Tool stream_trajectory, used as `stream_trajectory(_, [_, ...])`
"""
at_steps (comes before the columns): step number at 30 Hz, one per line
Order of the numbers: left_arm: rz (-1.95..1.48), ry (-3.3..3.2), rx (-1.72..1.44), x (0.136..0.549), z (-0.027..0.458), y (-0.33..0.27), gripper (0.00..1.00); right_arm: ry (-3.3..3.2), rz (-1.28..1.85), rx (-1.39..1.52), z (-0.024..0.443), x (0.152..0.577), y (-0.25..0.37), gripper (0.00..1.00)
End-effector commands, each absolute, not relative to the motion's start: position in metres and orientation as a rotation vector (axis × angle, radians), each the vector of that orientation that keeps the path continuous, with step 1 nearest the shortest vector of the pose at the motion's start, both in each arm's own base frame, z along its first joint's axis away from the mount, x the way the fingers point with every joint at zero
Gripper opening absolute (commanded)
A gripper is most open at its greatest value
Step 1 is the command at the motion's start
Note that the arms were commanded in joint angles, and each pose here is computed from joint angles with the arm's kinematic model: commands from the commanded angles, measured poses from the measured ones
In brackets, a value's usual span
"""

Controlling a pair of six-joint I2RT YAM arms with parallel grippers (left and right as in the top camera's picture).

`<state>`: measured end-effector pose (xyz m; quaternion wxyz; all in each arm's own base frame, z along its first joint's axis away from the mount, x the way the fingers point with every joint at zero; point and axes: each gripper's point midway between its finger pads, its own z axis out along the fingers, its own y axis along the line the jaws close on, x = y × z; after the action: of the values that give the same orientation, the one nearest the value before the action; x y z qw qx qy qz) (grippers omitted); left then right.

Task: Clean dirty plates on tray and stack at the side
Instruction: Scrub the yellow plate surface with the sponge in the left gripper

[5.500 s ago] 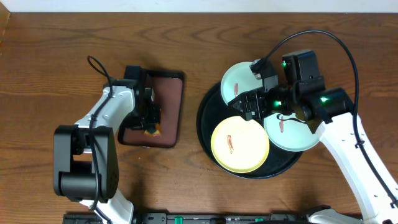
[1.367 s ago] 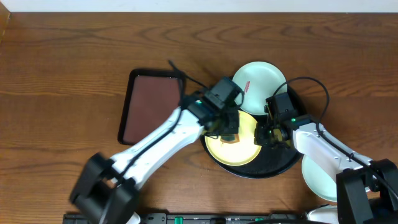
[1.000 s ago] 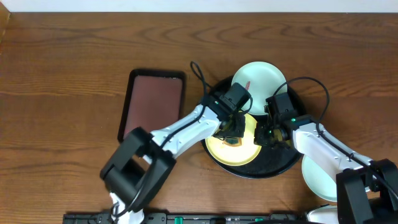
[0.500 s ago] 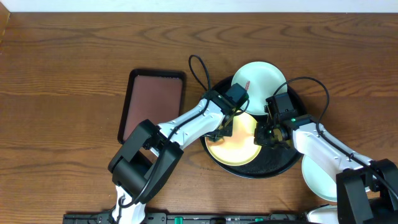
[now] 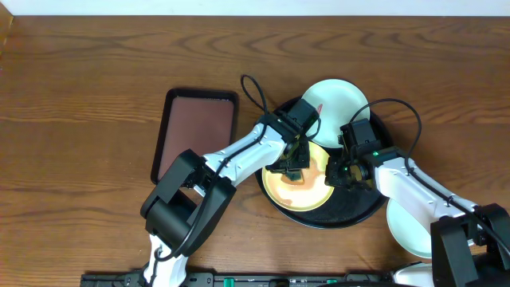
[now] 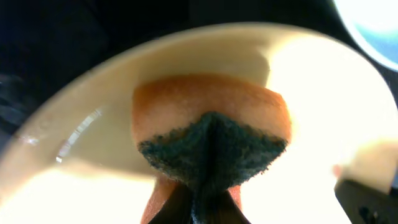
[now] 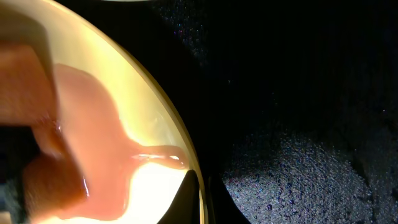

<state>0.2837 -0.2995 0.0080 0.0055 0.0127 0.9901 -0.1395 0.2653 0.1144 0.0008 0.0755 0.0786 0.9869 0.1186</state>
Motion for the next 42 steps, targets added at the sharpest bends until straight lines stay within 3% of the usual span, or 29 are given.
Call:
stream_trajectory(1, [-0.253, 3.214, 0.005, 0.263, -0.012, -0.274, 0.08, 2.988, 0.19, 0.272, -0.015, 0.258, 0.094, 0.01])
stream_trajectory(6, [0.314, 3.131, -0.028, 0.273, -0.008, -0.198, 0.08, 2.989, 0.191, 0.272, -0.015, 0.258, 0.094, 0.01])
stream_trajectory(9, [0.469, 3.003, -0.023, 0.294, 0.0, -0.179, 0.07, 2.989, 0.191, 0.272, -0.015, 0.258, 0.094, 0.01])
stream_trajectory(12, [0.398, 2.947, -0.013, 0.308, -0.001, -0.193, 0.07, 2.989, 0.191, 0.272, -0.015, 0.258, 0.094, 0.01])
stream_trajectory(21, [-0.28, 2.972, 0.026, 0.308, -0.009, -0.295, 0.07, 2.988, 0.19, 0.272, -0.015, 0.258, 0.094, 0.01])
stream_trajectory(26, [-0.238, 2.928, 0.192, 0.314, -0.008, -0.293, 0.07, 2.988, 0.19, 0.272, -0.015, 0.258, 0.094, 0.01])
stream_trajectory(33, [0.384, 2.853, 0.206, 0.32, -0.001, -0.21, 0.07, 2.988, 0.19, 0.272, -0.015, 0.258, 0.094, 0.01])
stream_trajectory(38, [0.272, 2.915, 0.154, 0.315, 0.019, -0.225, 0.07, 2.988, 0.19, 0.272, -0.015, 0.258, 0.094, 0.01])
stream_trajectory(42, [0.014, 2.911, 0.043, 0.32, 0.068, -0.235, 0.08, 2.989, 0.191, 0.272, -0.015, 0.258, 0.094, 0.01])
